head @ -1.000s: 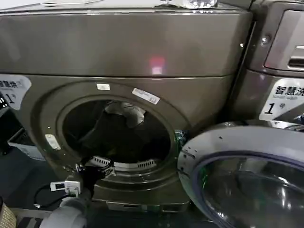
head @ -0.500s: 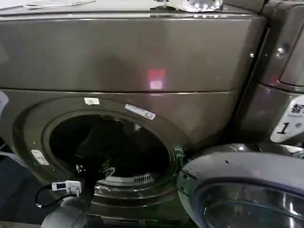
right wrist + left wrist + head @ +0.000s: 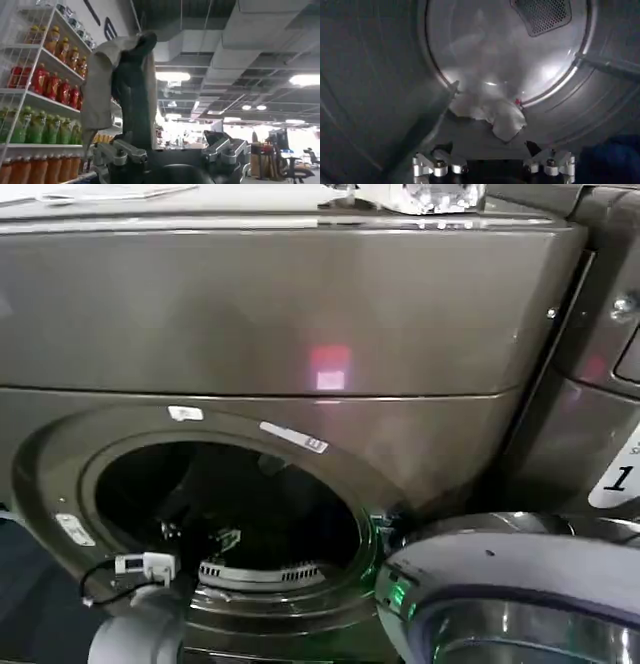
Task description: Grasp the clothes from the dryer.
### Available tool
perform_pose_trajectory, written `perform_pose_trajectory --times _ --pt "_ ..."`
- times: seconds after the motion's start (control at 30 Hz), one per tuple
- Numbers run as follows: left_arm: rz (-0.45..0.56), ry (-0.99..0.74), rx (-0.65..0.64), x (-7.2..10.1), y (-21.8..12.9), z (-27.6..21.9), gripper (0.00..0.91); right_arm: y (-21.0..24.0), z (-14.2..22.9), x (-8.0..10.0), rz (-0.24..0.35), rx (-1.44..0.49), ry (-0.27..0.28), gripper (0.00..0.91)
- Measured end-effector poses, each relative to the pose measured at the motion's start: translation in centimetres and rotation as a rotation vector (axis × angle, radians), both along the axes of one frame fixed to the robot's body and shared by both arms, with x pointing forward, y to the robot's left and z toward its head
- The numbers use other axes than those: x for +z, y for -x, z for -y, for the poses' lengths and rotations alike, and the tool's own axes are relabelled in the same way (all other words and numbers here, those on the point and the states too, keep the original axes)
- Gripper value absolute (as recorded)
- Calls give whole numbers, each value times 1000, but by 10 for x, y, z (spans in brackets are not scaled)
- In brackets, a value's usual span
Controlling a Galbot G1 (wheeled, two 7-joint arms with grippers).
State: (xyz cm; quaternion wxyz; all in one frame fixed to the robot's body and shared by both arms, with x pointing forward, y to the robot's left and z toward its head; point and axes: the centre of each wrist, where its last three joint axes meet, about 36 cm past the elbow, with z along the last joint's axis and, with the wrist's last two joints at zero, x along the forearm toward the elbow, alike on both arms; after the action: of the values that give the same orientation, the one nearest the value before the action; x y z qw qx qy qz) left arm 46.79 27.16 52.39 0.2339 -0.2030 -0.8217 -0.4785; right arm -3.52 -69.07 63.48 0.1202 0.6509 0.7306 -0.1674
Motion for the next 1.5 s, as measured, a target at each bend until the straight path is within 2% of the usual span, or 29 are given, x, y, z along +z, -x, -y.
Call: perform_pose_trajectory --times 0.23,0.53,0.93,1.5 --pt "-71 -232 -250 1 -11 1 907 -4 2 -2 -5 4 -1 907" --pt "-160 -353 -398 -10 -26 4 907 -5 3 -9 -14 2 -8 907" --pt "-253 -363 -463 -33 -35 9 907 -9 4 -11 -27 5 -6 907" --pt "-348 -331 -431 -59 -61 6 907 -12 3 -15 -32 11 -6 907"
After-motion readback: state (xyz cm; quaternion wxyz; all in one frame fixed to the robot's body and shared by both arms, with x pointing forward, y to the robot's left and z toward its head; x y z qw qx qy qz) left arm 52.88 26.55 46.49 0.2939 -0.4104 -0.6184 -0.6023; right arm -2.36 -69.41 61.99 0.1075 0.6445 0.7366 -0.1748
